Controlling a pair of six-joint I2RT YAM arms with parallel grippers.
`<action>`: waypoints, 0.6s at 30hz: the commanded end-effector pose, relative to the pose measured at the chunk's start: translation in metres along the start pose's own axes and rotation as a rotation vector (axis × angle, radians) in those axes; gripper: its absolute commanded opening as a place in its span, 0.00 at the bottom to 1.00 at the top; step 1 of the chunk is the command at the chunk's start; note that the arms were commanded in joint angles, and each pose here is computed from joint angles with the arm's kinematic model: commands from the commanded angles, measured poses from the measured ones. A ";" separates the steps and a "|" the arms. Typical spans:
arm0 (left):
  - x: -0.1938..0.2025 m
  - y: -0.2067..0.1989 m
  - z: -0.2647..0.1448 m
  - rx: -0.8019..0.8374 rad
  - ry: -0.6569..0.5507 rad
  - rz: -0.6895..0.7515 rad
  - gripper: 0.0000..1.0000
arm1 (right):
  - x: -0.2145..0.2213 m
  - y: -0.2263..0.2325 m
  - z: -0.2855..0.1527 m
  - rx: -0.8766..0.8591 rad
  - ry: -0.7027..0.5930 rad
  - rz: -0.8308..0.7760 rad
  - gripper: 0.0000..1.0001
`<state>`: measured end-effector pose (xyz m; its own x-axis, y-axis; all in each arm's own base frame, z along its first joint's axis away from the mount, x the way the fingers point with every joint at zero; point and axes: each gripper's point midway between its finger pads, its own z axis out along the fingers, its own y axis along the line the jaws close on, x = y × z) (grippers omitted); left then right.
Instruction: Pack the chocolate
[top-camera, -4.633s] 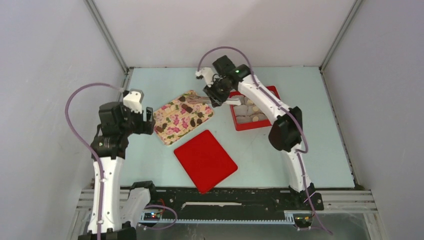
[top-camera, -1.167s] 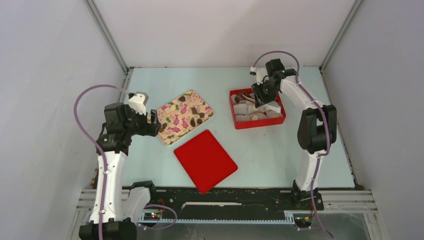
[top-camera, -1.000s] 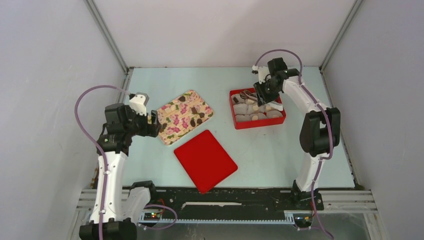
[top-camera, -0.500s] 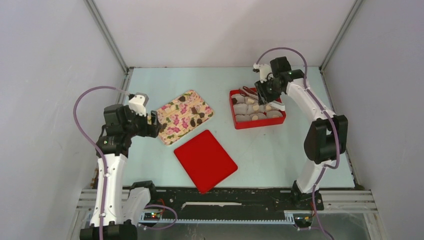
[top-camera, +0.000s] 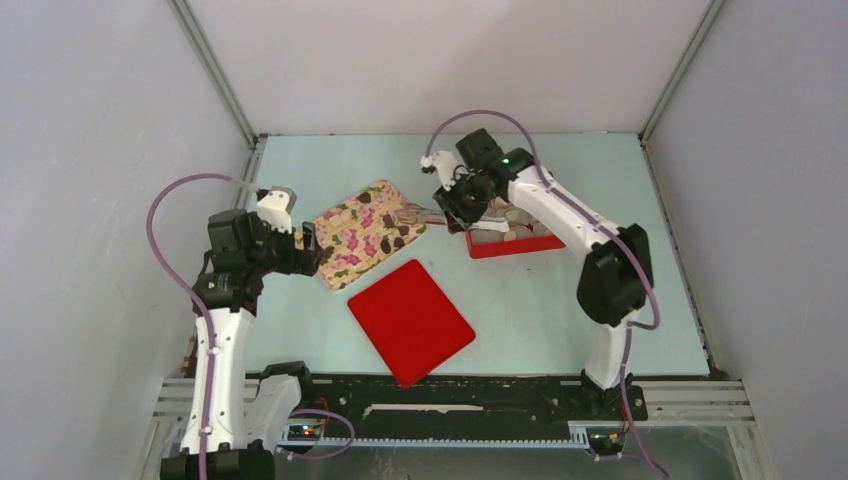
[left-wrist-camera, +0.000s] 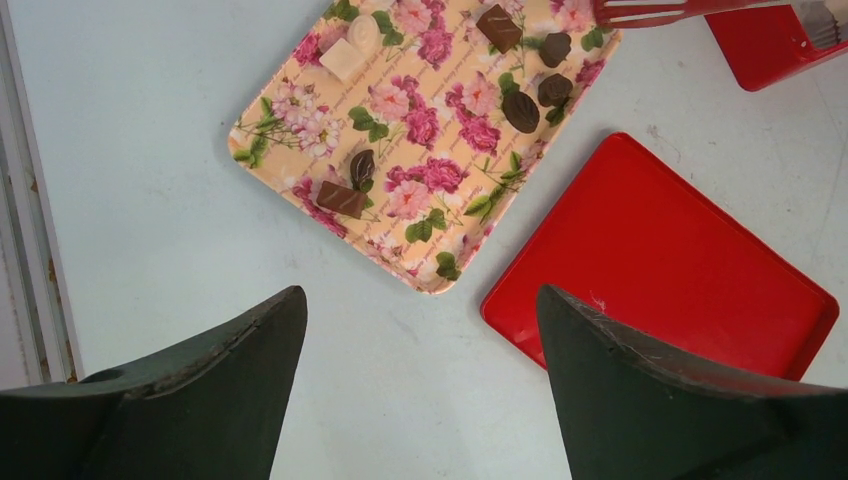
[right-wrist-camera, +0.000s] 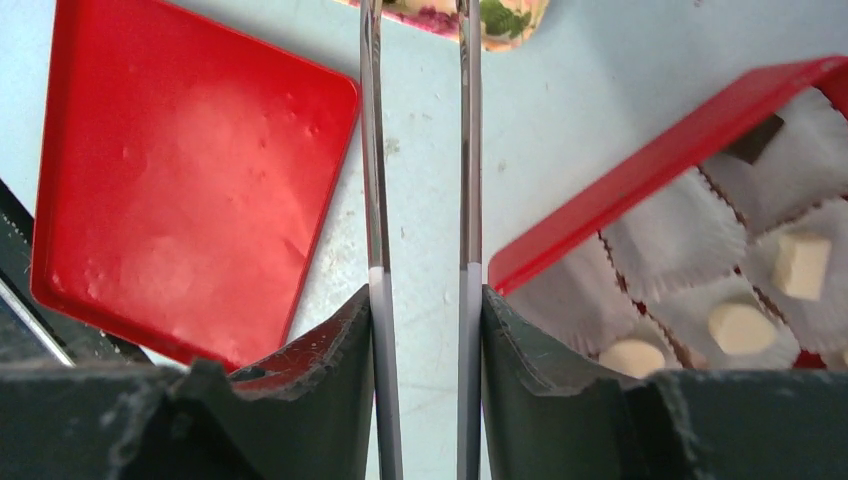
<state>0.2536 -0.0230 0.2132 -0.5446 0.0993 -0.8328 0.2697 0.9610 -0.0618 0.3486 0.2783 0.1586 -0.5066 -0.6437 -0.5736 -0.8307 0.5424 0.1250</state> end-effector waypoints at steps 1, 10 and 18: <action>0.008 0.001 -0.001 -0.014 0.001 -0.017 0.89 | -0.027 -0.002 0.010 -0.013 -0.029 -0.018 0.41; 0.008 0.001 0.000 -0.011 -0.001 -0.018 0.89 | -0.054 0.008 0.043 -0.044 -0.009 -0.006 0.45; 0.011 0.000 -0.001 -0.008 0.001 -0.012 0.89 | -0.044 0.006 0.076 0.017 0.069 0.048 0.46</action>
<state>0.2502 -0.0224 0.2107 -0.5462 0.0970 -0.8320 0.2657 0.9620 -0.0623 0.3794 0.3452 0.1233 -0.5319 -0.6683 -0.5201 -0.8268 0.5425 0.1484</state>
